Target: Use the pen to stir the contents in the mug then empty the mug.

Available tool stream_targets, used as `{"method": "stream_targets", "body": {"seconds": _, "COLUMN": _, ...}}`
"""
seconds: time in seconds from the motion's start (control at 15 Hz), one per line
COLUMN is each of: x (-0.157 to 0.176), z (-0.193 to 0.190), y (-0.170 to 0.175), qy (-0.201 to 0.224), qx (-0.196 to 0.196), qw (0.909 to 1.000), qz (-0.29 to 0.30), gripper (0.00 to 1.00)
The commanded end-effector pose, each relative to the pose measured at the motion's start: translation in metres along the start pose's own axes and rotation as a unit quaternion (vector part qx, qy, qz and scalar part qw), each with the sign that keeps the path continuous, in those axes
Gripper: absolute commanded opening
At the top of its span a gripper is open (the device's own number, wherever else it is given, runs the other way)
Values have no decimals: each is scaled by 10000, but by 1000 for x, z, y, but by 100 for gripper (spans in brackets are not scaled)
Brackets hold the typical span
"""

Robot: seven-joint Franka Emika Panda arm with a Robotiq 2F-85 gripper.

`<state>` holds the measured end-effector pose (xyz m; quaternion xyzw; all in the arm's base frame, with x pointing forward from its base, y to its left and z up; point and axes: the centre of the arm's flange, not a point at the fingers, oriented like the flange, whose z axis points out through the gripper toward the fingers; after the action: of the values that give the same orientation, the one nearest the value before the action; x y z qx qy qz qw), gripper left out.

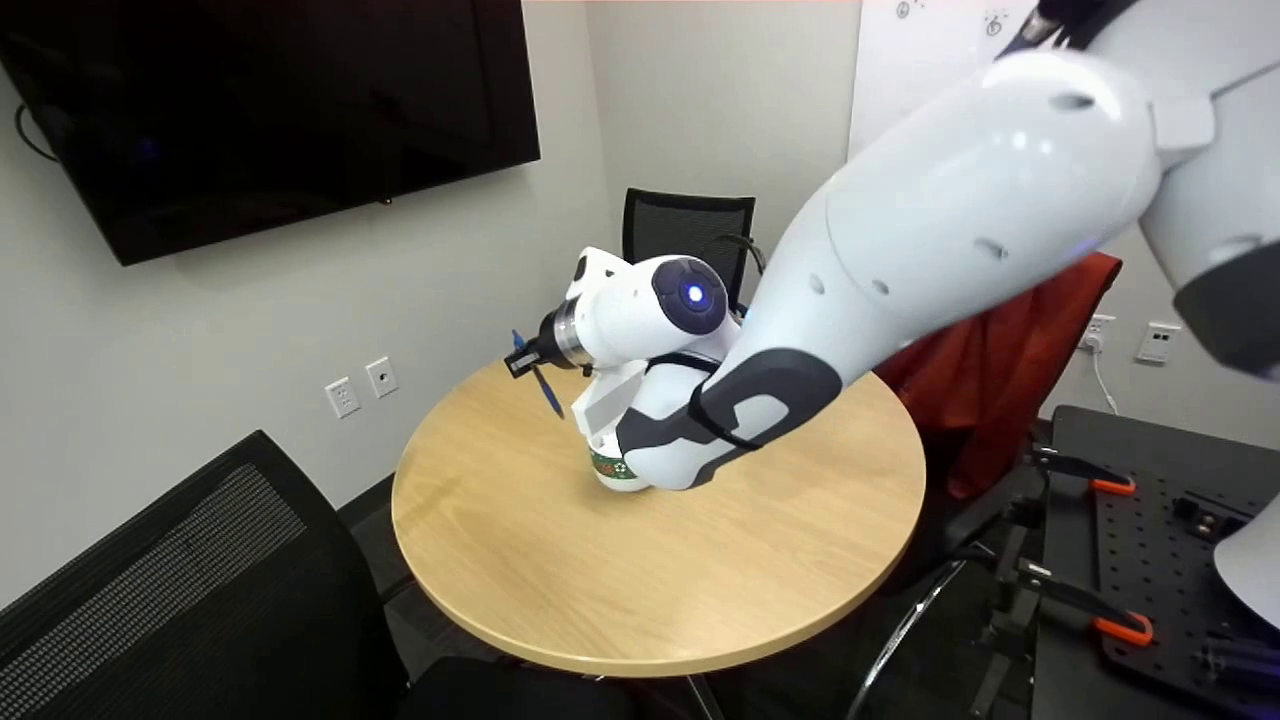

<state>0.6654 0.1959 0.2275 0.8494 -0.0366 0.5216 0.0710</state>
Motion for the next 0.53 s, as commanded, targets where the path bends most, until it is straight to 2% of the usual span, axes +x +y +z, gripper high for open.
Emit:
{"method": "stream_targets", "body": {"seconds": 0.0, "x": -6, "z": -22, "y": 18, "qy": -689, "qx": 603, "qw": 9954, "qz": -267, "gripper": 4}}
{"method": "stream_targets", "body": {"seconds": 0.27, "x": -41, "z": -26, "y": -6, "qy": -1429, "qx": 1090, "qw": 9807, "qz": -774, "gripper": 4}}
{"method": "stream_targets", "body": {"seconds": 0.47, "x": -74, "z": -23, "y": -18, "qy": -2004, "qx": 1329, "qw": 9631, "qz": -1213, "gripper": 4}}
